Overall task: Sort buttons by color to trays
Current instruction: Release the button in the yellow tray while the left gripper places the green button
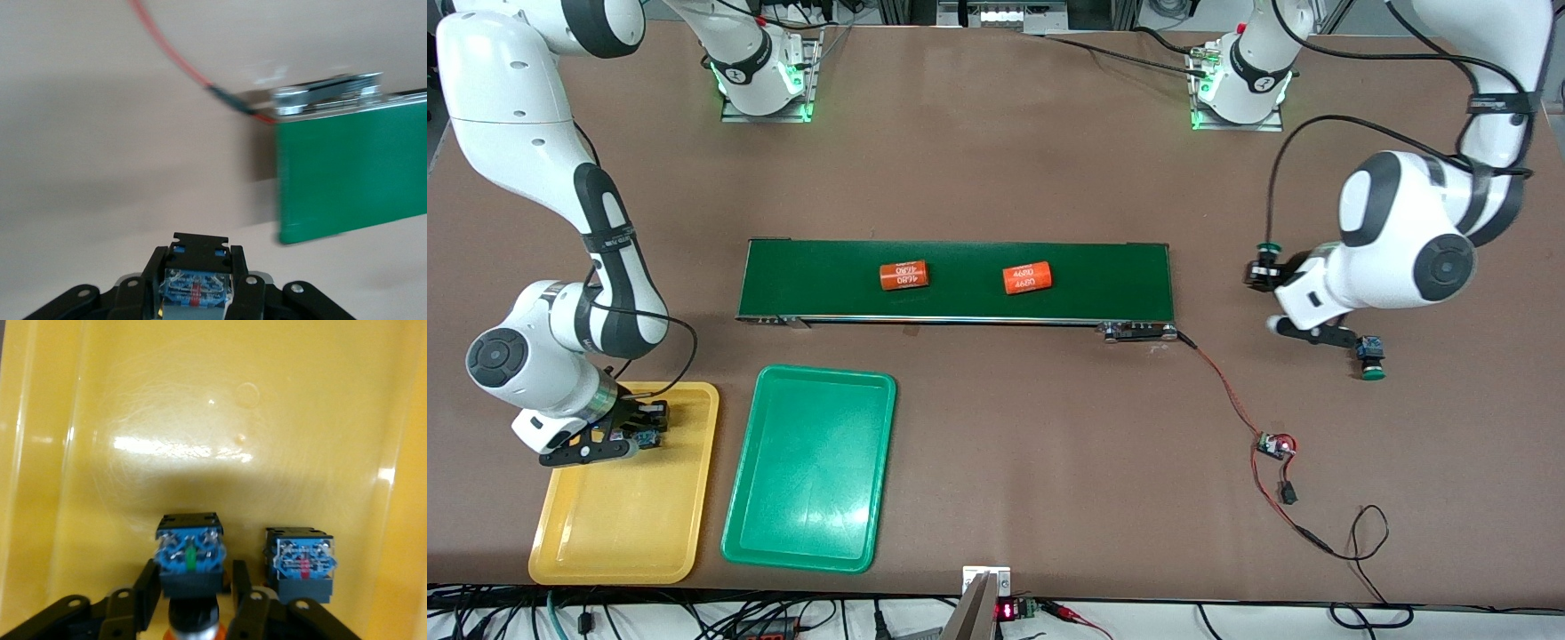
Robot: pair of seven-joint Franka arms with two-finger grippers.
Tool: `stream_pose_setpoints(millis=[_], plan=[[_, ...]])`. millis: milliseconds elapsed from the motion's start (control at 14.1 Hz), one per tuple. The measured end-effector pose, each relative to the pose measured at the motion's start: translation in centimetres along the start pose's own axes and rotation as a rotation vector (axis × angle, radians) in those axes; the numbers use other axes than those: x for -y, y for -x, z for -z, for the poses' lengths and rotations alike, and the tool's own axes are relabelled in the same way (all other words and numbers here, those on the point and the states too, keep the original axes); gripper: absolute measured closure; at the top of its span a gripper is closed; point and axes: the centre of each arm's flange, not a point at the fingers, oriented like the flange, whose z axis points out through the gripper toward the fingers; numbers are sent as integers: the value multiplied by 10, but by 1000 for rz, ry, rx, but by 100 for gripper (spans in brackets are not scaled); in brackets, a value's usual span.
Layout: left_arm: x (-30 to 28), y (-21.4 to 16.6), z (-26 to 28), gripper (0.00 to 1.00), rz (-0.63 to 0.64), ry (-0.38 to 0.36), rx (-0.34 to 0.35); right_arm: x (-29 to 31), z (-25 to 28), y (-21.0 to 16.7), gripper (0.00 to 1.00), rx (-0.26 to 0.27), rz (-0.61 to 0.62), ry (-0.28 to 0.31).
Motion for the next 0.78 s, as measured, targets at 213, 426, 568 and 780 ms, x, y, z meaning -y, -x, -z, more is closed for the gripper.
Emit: stream_pose_setpoints(millis=[213,426,568,780], plan=[[-47,-3,0,58,46,62,-4,6,6,-6,16,-15,7,-1],[-85,-10,-18,58,71,82,-9,23,32,-15,0,-24,-12,-5],[-112,-15,-36,58,71,87,-29,44,66,-19,0,28,-58,-16],[-144,-20,-69,58,73,91,-34,74,138,-15,0,118,-126,-21]])
